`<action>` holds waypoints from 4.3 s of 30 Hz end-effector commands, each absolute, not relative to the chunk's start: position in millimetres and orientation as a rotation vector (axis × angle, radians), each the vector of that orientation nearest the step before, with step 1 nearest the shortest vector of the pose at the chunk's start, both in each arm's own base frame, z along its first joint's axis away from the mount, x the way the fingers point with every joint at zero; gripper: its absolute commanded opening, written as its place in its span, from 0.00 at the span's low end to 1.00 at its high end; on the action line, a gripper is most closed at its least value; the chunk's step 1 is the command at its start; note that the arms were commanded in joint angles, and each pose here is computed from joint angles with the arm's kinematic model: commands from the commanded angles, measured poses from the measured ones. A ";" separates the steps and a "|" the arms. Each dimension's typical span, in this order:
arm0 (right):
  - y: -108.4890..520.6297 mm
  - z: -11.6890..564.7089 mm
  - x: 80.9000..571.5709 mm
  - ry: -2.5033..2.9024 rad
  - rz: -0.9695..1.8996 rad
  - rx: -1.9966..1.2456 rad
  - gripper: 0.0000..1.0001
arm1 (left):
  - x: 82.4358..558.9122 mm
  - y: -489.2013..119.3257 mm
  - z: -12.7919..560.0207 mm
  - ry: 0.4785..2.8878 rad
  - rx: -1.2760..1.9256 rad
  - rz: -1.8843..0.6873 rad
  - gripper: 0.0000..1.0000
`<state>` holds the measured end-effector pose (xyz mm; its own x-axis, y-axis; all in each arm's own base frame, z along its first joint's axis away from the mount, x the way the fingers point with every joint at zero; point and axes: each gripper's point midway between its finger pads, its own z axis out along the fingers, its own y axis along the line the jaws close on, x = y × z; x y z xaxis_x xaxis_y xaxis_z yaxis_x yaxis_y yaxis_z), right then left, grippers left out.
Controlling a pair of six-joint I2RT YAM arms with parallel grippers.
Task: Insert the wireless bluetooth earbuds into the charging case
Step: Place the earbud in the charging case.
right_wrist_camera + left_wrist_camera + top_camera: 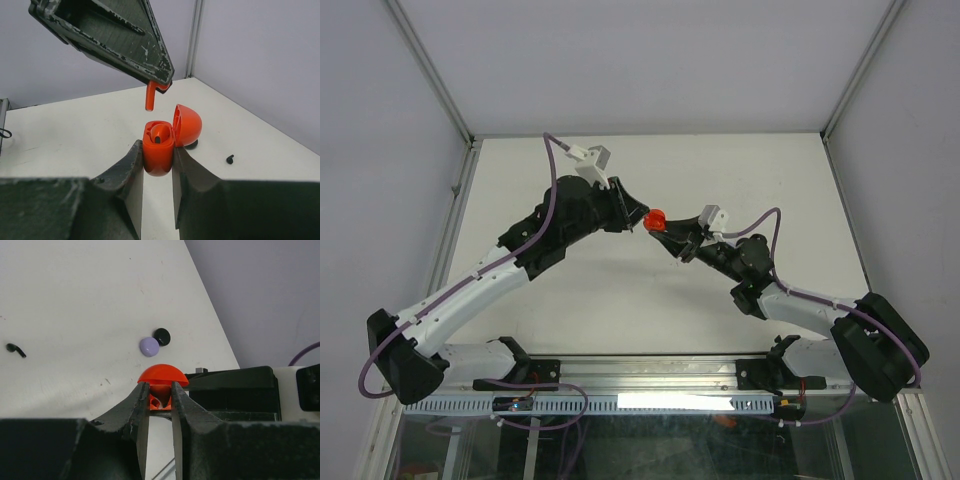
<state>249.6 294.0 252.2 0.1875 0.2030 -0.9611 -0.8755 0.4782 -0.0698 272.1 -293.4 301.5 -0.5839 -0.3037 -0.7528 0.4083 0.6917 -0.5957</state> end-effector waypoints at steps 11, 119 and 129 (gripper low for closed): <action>295.9 290.4 245.7 0.994 0.867 -0.725 0.00 | 264.1 -313.7 313.2 1.910 0.106 -1.004 0.21; 291.7 298.1 240.4 0.975 0.902 -0.685 0.00 | 267.9 -303.2 329.2 1.648 -0.032 -0.918 0.21; 292.2 297.5 240.4 0.977 0.903 -0.688 0.00 | 259.9 -302.5 338.9 1.580 -0.027 -0.940 0.21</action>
